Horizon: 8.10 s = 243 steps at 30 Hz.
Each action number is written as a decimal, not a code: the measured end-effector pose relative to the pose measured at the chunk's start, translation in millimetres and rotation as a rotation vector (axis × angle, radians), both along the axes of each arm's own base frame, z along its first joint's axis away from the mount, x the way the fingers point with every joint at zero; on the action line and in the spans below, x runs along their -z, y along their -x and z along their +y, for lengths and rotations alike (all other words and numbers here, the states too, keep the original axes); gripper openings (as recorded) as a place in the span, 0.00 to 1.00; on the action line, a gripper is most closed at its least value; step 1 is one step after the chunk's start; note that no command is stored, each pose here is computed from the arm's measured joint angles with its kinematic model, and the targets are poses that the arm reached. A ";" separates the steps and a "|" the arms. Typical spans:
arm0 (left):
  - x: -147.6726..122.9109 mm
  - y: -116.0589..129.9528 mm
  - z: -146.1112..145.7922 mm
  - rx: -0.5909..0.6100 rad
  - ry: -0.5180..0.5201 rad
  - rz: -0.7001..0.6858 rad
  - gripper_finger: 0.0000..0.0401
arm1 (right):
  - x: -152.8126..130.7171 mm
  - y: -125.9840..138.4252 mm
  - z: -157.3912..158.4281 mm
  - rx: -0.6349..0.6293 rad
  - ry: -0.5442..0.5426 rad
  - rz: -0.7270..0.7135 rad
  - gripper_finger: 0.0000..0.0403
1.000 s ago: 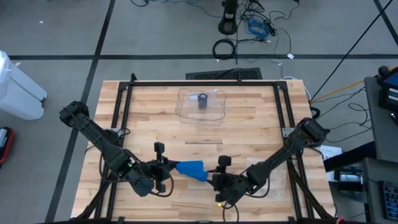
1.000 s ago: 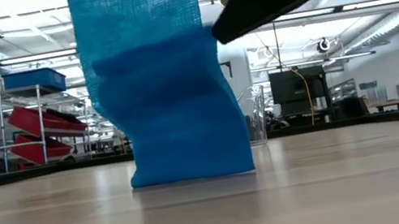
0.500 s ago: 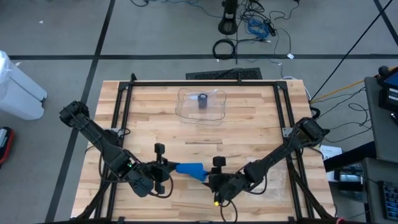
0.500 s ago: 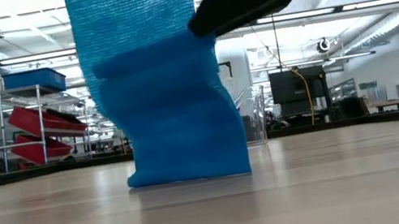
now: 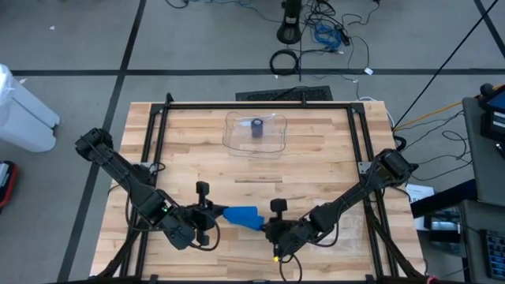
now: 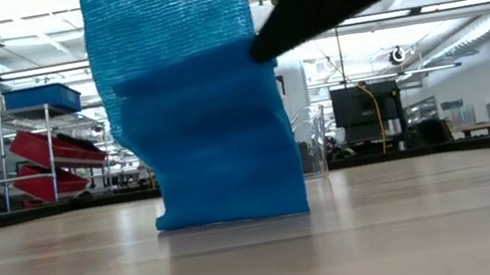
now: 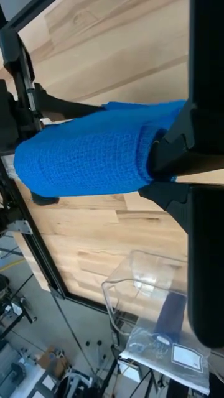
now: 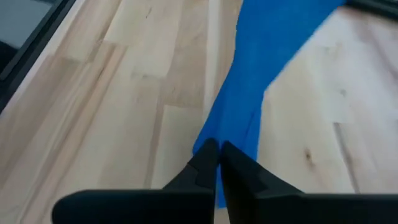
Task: Roll bandage
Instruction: Roll the blue bandage
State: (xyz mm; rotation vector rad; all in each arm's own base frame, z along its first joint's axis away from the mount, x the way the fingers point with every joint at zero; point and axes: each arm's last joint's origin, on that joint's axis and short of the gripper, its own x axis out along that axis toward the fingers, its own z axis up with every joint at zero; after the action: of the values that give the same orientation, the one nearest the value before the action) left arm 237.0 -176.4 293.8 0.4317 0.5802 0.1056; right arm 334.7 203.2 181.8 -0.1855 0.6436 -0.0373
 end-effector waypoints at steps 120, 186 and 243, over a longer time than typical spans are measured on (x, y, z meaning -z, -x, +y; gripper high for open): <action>10.3 -38.5 -18.8 0.024 -0.128 -0.135 0.01 | 18.8 43.1 -15.2 0.016 -0.266 -0.577 0.45; -8.8 -21.6 -50.7 0.036 -0.124 -0.336 0.02 | 12.6 8.6 49.9 0.018 -0.079 -0.482 0.34; 74.9 -33.2 -56.7 0.143 0.249 0.162 0.02 | -47.3 2.3 40.6 -0.040 0.499 -0.508 0.00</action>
State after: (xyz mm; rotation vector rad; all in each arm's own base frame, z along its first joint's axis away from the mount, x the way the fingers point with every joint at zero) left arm 270.1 -233.1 218.9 0.2397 0.7097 -0.1387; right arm 332.4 243.7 229.0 -0.6476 0.1118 -0.2008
